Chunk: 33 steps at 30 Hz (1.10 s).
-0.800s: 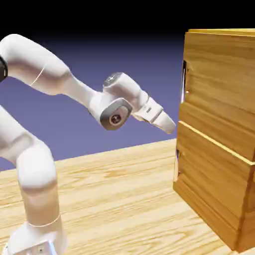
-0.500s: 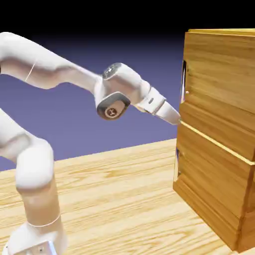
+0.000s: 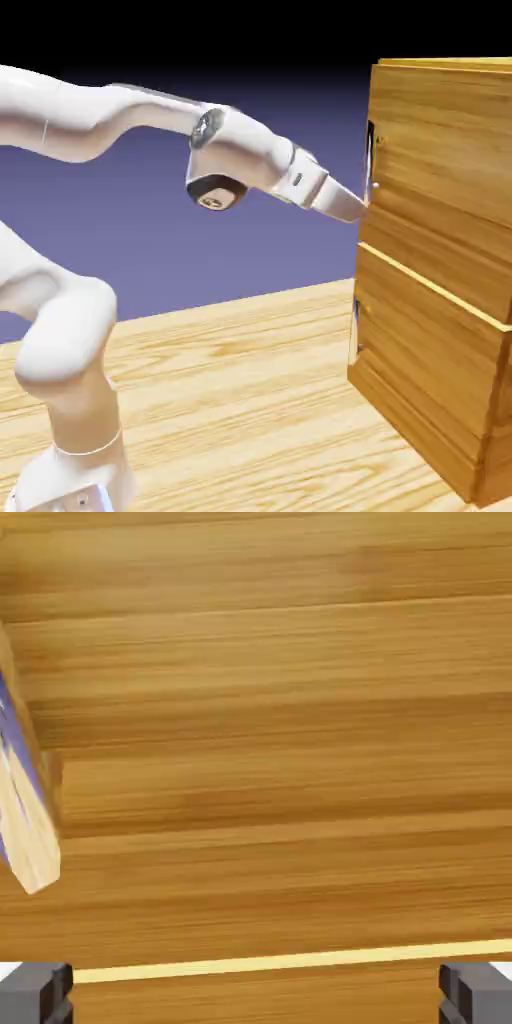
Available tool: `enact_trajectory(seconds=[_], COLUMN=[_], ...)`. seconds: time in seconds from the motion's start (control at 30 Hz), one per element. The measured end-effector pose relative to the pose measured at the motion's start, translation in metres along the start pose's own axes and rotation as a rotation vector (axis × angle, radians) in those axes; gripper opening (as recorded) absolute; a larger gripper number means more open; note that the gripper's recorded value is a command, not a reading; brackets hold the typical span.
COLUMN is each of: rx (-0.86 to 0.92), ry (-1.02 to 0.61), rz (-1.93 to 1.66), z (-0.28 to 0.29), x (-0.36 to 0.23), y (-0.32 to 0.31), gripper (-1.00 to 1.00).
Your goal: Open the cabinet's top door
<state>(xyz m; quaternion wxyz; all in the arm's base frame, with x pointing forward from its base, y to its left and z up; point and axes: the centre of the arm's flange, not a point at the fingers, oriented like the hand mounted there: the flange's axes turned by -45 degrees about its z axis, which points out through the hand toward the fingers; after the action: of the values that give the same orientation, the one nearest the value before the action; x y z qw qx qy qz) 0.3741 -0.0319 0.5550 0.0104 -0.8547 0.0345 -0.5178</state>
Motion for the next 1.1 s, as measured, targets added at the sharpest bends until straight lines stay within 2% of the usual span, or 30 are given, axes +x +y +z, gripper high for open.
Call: enact_trajectory(seconds=[0.57, 1.1], rx=[0.016, -0.008], ry=[0.235, 0.461], rz=[-0.007, -0.048], z=[-0.005, 0.032], x=[0.009, 0.000], y=[-0.032, -0.082], gripper=[0.00, 0.00])
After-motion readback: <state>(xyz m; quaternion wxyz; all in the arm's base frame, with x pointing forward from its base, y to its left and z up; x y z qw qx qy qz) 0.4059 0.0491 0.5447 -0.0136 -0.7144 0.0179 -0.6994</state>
